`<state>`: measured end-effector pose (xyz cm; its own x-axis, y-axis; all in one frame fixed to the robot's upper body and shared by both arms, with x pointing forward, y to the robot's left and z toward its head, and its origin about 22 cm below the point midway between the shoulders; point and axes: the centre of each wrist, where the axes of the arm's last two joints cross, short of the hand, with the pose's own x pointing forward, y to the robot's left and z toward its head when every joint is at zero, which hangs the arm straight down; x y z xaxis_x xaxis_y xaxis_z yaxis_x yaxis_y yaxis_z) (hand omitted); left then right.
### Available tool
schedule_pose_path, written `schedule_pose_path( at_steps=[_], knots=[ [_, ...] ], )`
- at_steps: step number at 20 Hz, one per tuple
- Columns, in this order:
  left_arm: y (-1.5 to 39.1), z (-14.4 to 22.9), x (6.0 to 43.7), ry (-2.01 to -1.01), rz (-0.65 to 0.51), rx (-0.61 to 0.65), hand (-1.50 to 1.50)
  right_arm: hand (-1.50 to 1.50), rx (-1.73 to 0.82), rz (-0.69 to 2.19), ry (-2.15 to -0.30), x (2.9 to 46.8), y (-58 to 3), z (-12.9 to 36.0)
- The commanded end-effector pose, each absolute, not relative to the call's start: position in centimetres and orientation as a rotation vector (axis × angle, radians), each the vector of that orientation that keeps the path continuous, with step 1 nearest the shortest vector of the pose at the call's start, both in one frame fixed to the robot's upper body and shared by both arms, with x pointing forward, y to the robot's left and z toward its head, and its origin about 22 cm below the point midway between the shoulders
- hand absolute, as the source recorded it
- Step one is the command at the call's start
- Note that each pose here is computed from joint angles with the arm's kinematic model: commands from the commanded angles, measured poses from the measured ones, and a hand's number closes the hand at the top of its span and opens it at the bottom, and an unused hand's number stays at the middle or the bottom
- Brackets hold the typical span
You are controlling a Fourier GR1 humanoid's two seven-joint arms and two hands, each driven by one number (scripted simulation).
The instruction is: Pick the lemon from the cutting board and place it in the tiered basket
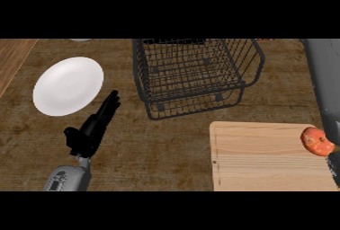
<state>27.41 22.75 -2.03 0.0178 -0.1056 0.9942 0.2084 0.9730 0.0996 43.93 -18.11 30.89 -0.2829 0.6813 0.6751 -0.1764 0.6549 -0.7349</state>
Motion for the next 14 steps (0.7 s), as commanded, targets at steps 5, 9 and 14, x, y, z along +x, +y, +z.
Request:
schedule_pose_path(
  at_steps=[5, 9, 14],
  knots=[
    [24.0, -2.4, 26.3, -1.546, -0.256, -0.107, 0.00, 1.50, -0.377, 0.932, -1.612, 45.5, -10.9, 29.2],
    [22.4, -3.1, 25.7, -1.534, -0.262, -0.104, 0.00, 1.50, -0.349, 0.975, -1.610, 45.1, -7.0, 27.4],
    [22.3, -1.8, 27.2, -1.546, -0.269, -0.092, 0.00, 1.50, -0.263, 0.946, -1.604, 45.7, -6.0, 25.3]
  ],
)
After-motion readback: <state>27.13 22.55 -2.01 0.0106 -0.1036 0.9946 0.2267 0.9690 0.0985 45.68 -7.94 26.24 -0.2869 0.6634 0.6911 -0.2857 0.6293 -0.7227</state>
